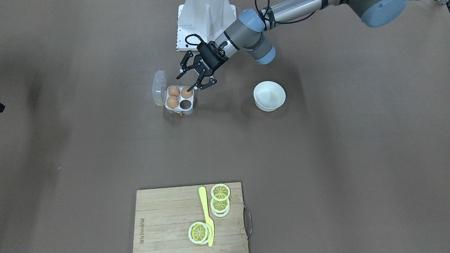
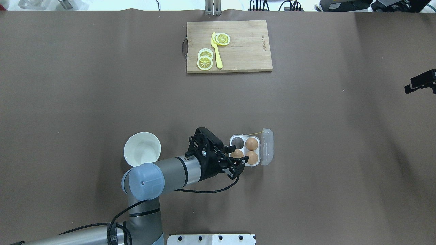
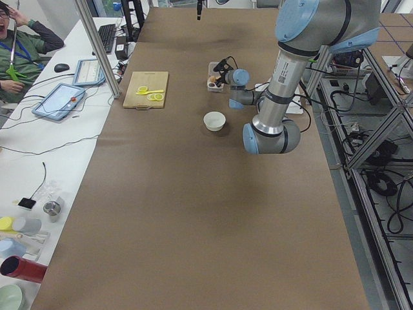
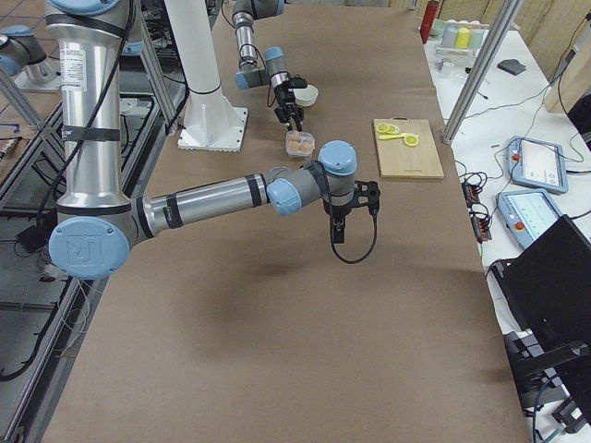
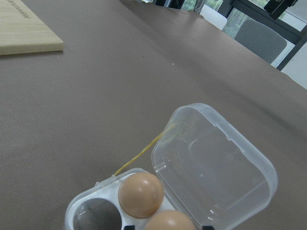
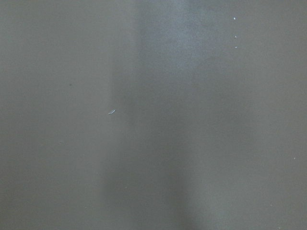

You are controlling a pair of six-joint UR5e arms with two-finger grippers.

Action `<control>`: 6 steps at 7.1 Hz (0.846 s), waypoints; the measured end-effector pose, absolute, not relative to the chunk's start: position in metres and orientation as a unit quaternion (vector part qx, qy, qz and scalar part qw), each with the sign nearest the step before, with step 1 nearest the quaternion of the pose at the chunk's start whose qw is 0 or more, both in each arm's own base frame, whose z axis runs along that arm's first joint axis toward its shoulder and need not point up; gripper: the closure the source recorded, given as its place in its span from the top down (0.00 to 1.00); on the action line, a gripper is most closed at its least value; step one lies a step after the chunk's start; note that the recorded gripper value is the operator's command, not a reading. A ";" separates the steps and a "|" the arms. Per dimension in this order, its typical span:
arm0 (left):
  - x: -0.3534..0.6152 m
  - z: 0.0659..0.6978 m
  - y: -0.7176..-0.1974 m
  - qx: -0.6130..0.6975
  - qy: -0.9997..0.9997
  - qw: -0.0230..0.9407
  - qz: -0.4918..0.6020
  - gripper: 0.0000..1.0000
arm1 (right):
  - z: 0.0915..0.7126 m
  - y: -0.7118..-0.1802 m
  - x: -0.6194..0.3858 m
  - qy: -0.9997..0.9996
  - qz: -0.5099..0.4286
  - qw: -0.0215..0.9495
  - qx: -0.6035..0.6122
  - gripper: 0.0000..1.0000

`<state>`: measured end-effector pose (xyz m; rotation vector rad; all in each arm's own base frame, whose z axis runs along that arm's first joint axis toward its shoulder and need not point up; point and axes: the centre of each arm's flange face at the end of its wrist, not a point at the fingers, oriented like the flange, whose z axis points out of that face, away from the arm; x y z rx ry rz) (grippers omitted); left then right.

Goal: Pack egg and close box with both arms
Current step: 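Lower the egg into the empty slot and open the left gripper, then withdraw the left gripper from the box while the right arm moves in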

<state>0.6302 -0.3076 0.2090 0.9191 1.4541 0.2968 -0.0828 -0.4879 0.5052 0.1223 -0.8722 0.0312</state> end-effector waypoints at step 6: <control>0.588 0.193 -0.357 0.392 0.653 0.640 0.104 0.79 | 0.492 -0.495 -0.086 -0.431 0.010 0.900 0.065 1.00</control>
